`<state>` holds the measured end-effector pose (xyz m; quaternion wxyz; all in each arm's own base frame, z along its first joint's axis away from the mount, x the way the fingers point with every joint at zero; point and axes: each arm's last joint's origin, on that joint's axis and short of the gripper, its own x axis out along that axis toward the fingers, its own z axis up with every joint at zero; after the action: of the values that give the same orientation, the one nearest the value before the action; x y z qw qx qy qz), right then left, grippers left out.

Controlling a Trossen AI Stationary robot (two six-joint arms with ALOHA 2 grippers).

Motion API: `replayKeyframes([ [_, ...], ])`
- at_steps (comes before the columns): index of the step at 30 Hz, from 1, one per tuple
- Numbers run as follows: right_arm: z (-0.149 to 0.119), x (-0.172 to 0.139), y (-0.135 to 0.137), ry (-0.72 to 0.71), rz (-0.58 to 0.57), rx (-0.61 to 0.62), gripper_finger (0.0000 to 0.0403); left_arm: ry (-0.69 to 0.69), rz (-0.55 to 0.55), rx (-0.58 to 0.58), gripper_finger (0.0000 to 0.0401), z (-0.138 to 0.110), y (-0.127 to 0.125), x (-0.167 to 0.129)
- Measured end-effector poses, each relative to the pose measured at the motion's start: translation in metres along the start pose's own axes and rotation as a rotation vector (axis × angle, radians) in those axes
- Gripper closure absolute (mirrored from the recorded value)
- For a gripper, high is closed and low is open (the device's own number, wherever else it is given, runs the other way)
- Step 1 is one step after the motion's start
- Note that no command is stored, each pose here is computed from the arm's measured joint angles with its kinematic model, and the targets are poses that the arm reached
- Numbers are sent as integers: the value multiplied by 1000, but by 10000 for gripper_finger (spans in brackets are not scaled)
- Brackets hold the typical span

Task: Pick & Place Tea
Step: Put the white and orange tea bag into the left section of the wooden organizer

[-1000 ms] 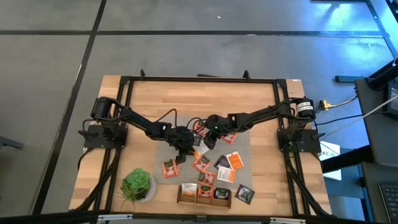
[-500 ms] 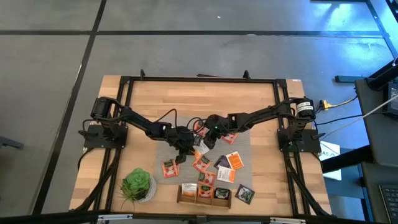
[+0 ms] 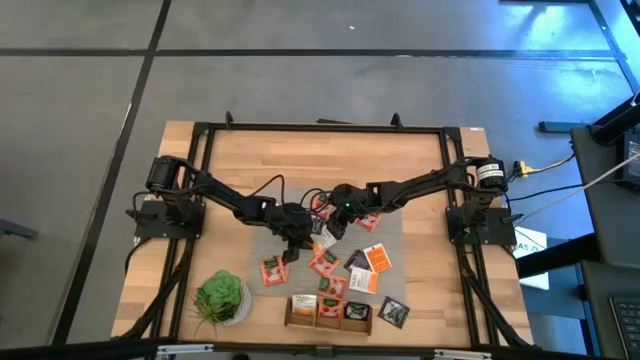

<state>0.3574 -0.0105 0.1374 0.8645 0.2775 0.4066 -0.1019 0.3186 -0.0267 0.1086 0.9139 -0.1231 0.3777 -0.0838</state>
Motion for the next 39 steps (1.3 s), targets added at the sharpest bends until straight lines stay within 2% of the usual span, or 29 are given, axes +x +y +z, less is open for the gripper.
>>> replayKeyframes([
  [4, 0, 0, 0, 0, 0, 5, 257, 0, 0, 0, 306, 0, 0, 0],
  [8, 0, 0, 1, 15, 26, 173, 257, 5, 1, -1, 309, 0, 0, 0],
  [10, 0, 0, 2, 25, 43, 207, 257, 8, 2, 0, 311, -1, 0, 0],
  [14, -3, 0, 6, 43, 64, 201, 257, 18, 22, 49, 316, -1, 1, 0],
  [19, -9, 1, 14, 71, 89, 204, 257, 3, 111, 58, 326, -1, 3, -1],
  [24, -19, 1, 15, 132, 27, 223, 257, 1, 133, 58, 338, -1, 4, -1],
  [27, -22, 1, 14, 109, -41, 218, 257, 2, 134, 62, 344, -1, 2, 0],
  [39, -25, 14, 12, 82, -47, 237, 257, -6, 189, 61, 364, -3, -4, 1],
])
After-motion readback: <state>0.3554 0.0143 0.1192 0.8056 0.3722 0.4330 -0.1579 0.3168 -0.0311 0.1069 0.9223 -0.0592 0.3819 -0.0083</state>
